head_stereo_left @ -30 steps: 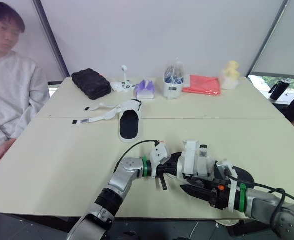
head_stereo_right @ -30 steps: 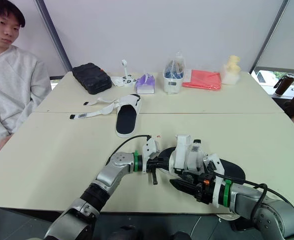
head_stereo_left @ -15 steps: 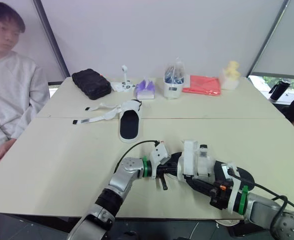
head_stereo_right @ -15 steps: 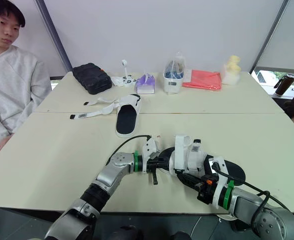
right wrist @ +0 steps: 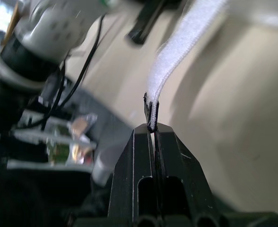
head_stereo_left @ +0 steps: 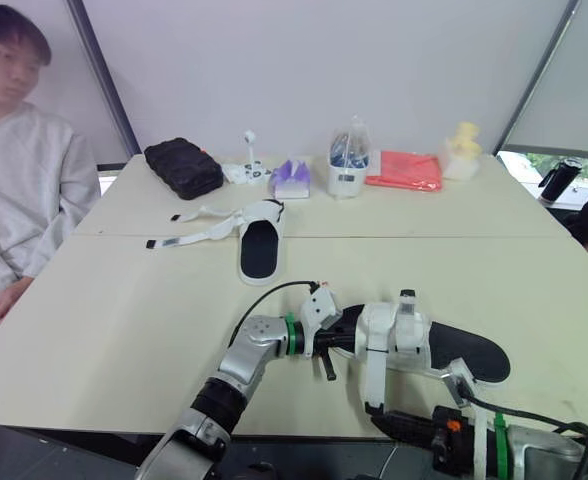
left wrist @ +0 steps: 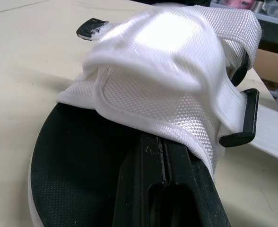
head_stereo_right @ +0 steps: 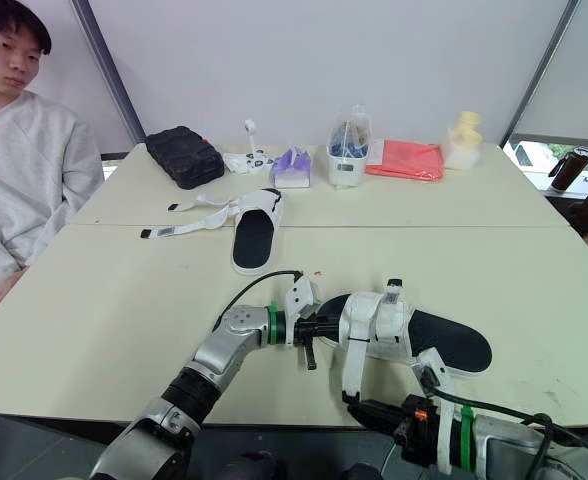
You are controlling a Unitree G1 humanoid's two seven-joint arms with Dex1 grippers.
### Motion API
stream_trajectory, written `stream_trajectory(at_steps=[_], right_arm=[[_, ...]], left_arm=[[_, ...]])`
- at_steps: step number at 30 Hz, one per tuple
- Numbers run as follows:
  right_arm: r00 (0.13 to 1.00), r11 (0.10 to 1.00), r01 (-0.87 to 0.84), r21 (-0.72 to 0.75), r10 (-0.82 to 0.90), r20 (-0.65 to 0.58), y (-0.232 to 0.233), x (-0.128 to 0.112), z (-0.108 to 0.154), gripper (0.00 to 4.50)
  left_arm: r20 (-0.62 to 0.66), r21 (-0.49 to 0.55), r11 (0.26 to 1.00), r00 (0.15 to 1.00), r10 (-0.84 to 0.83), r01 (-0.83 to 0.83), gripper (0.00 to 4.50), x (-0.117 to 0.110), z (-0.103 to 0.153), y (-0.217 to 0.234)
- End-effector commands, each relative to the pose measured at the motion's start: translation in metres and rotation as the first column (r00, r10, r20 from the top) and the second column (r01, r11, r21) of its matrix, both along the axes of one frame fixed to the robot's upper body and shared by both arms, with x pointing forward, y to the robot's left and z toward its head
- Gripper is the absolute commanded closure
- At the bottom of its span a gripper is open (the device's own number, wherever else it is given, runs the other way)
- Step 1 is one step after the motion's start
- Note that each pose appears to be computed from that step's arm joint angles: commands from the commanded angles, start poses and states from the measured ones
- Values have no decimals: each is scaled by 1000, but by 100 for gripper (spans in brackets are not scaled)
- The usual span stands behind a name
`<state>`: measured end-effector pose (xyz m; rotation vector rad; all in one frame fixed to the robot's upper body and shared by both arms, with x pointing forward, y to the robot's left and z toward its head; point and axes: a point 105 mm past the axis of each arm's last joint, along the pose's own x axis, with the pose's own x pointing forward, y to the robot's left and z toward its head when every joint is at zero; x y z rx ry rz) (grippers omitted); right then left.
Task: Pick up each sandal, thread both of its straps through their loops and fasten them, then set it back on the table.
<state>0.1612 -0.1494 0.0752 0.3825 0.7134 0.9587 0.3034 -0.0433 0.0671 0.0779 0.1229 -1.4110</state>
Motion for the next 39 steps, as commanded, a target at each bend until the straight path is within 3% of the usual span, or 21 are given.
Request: stream_trajectory(at_steps=[1,6,10,15,20,23,30,39], right_arm=[[992,995,-86,41,82,94,9,-4,29,448],[963,983,-124,132,87,255,13,13,81,448],[949,962,-55,266,-32,314,15,43,110,448],[913,926,173,335,-278,298,-2,95,111,448],[927,955,196,221,-254,275,-20,88,95,448],[951,978,159,136,-189,246,-26,71,80,363],[989,995,61,-82,-49,136,-33,31,37,3],[996,997,25,-69,-19,84,-23,28,14,3]], left_arm=[[-86,64,998,996,-8,14,450,-8,-25,0],[-88,66,998,996,-7,13,450,-7,-26,1],[-87,65,998,996,-11,17,450,-6,-25,0],[-91,62,998,996,3,3,450,-5,-26,0],[-90,65,998,996,24,-18,450,-3,-27,4],[-91,65,998,996,23,-17,450,-4,-27,5],[-94,62,998,995,13,-7,450,-9,-28,3],[-96,63,998,995,-6,12,450,-13,-29,-1]])
